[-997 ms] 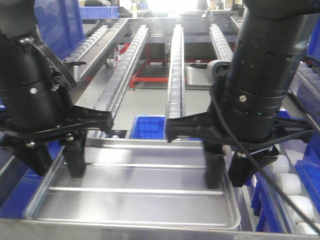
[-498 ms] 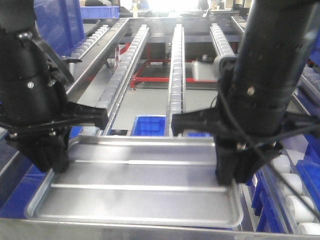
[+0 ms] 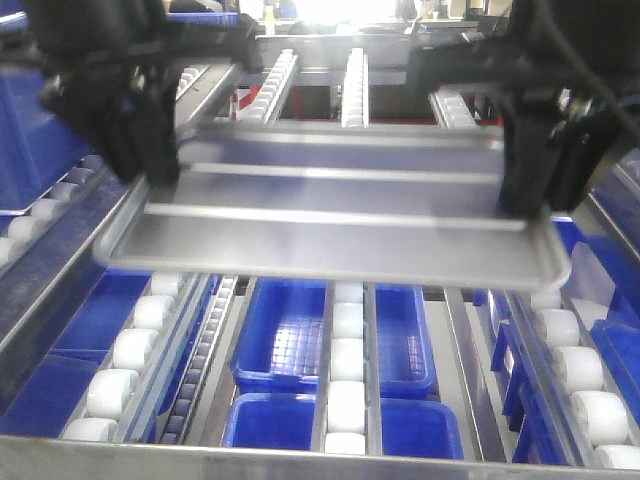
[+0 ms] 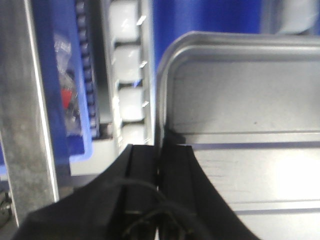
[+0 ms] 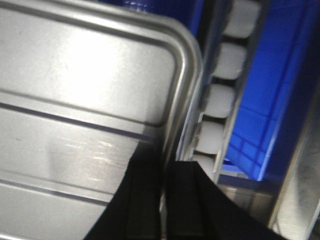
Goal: Grab silver tray and stack on right shelf
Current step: 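Lift the silver tray up off the shelf with both grippers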
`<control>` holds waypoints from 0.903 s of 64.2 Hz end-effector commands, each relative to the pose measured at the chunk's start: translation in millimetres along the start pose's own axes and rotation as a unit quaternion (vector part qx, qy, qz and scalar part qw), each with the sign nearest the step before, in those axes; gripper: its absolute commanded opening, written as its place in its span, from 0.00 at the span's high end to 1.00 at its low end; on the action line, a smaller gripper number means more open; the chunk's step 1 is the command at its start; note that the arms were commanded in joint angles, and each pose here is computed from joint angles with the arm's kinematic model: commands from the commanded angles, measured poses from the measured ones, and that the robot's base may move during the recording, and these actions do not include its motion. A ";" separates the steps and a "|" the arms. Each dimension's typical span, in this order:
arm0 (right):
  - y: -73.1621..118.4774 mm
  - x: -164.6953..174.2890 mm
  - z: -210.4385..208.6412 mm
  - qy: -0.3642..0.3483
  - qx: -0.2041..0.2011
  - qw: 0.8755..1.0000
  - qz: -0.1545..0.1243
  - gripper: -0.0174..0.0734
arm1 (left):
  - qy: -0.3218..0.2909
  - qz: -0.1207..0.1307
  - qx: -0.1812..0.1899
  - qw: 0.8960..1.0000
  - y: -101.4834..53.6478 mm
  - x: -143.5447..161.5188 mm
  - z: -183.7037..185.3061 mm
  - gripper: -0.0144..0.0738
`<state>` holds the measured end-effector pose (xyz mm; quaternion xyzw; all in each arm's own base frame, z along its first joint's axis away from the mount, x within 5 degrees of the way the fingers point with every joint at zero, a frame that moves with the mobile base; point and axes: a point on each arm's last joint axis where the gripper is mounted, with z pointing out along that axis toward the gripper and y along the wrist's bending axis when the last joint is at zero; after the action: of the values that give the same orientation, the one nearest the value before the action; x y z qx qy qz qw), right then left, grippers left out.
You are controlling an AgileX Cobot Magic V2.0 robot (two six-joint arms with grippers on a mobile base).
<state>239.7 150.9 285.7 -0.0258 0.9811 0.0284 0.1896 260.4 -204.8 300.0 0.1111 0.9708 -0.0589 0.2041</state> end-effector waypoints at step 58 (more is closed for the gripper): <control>2.8 -10.9 -25.7 -0.051 -0.026 0.998 -0.013 0.75 | -0.072 0.004 0.033 0.997 -8.5 -15.0 -41.8 0.94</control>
<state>240.8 150.6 292.0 -0.0238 0.9804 0.0254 0.1938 260.8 -205.9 313.5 0.1135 0.9694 -0.0494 0.2118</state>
